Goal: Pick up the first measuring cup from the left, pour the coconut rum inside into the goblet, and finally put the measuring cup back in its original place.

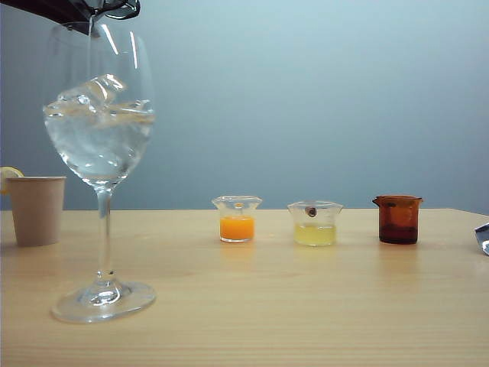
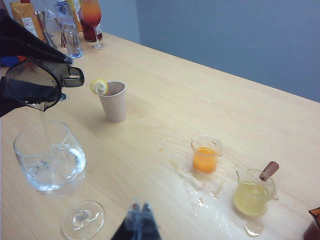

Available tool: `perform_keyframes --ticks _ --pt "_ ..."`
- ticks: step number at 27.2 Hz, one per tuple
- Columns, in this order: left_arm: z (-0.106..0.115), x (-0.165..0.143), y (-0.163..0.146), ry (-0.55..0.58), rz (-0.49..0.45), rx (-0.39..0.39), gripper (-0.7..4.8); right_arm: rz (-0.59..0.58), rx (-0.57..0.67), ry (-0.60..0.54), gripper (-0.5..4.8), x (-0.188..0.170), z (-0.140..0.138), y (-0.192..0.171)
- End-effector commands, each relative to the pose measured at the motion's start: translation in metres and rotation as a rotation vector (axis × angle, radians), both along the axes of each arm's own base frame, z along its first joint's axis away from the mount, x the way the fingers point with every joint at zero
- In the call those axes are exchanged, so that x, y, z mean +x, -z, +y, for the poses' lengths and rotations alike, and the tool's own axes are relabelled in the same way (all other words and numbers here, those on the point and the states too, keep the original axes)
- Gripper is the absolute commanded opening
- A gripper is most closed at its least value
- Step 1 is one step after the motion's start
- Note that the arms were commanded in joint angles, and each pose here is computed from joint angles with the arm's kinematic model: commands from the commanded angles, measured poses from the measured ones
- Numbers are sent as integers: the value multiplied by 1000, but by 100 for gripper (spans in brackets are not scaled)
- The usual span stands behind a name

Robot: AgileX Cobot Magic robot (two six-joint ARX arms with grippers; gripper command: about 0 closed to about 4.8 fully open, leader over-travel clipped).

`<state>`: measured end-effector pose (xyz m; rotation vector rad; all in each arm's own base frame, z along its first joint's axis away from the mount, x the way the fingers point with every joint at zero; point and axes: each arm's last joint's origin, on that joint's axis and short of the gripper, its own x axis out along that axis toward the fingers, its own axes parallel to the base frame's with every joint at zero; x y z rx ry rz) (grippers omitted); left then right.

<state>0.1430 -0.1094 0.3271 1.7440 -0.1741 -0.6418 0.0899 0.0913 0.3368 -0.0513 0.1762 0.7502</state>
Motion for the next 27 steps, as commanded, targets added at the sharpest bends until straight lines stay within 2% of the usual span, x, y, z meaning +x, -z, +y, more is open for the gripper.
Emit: perform_keyframes --ticks 1,8,12,27 --pt "0 0 -5 6 -31 -6 -5 -17 13 -3 -3 0 0 -3" --pt "0 0 -6 9 -46 -5 -5 -16 12 -3 -3 0 0 -3" --pt "0 0 -7 20 -65 24 -5 -15 11 -4 -3 0 0 -3" --pt "0 0 -7 21 -68 27 -5 -14 10 -3 -3 0 0 -2"
